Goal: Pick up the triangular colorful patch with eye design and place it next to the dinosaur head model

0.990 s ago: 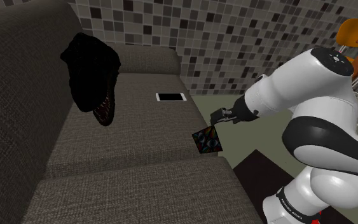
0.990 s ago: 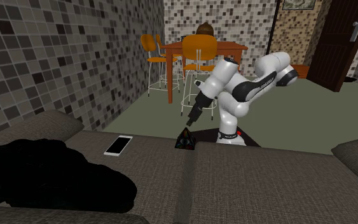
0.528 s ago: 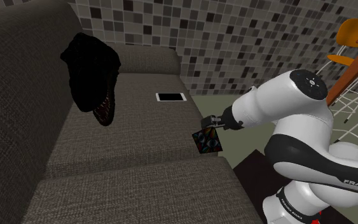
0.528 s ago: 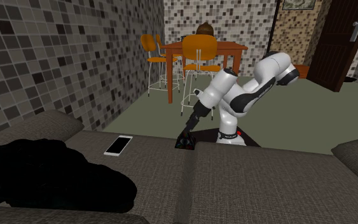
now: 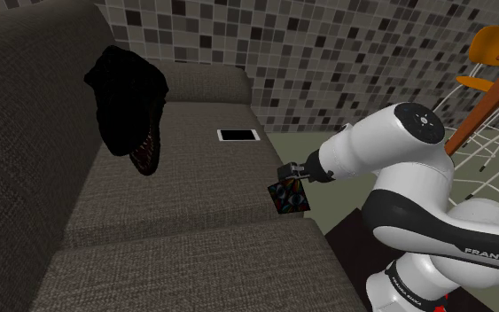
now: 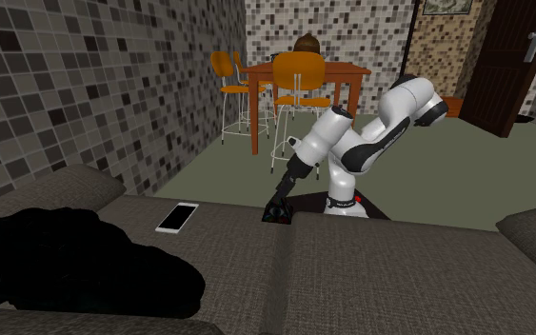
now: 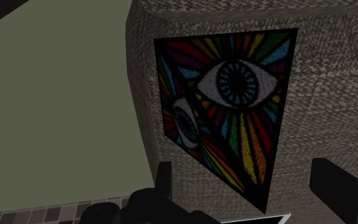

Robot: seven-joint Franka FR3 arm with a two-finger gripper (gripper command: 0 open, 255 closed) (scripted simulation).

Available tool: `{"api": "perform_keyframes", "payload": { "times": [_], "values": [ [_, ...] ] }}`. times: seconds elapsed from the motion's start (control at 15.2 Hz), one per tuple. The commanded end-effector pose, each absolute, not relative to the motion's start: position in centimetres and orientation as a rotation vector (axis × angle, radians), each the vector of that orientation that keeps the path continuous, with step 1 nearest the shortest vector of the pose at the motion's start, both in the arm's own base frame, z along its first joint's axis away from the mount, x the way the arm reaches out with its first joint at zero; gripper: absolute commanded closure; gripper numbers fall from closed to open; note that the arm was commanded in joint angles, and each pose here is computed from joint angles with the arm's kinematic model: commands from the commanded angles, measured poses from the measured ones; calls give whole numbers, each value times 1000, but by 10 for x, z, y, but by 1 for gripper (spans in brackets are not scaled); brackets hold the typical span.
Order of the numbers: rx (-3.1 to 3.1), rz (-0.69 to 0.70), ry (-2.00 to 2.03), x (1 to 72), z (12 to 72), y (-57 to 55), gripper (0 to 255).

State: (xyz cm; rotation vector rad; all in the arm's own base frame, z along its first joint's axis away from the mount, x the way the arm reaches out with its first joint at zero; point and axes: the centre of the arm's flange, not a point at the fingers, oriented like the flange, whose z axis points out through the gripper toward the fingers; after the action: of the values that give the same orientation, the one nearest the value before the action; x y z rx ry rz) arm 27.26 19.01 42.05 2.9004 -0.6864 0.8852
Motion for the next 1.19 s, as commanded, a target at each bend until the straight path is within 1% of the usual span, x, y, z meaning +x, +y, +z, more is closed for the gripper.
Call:
{"api": "perform_keyframes", "payload": {
  "times": [0.0, 0.07, 0.66, 1.12],
  "values": [
    [2900, 885, -686, 273, 421, 190, 0],
    [2900, 885, -686, 273, 421, 190, 255],
    [2900, 885, -686, 273, 421, 190, 255],
    [2900, 885, -686, 273, 457, 190, 255]
  ]
}}
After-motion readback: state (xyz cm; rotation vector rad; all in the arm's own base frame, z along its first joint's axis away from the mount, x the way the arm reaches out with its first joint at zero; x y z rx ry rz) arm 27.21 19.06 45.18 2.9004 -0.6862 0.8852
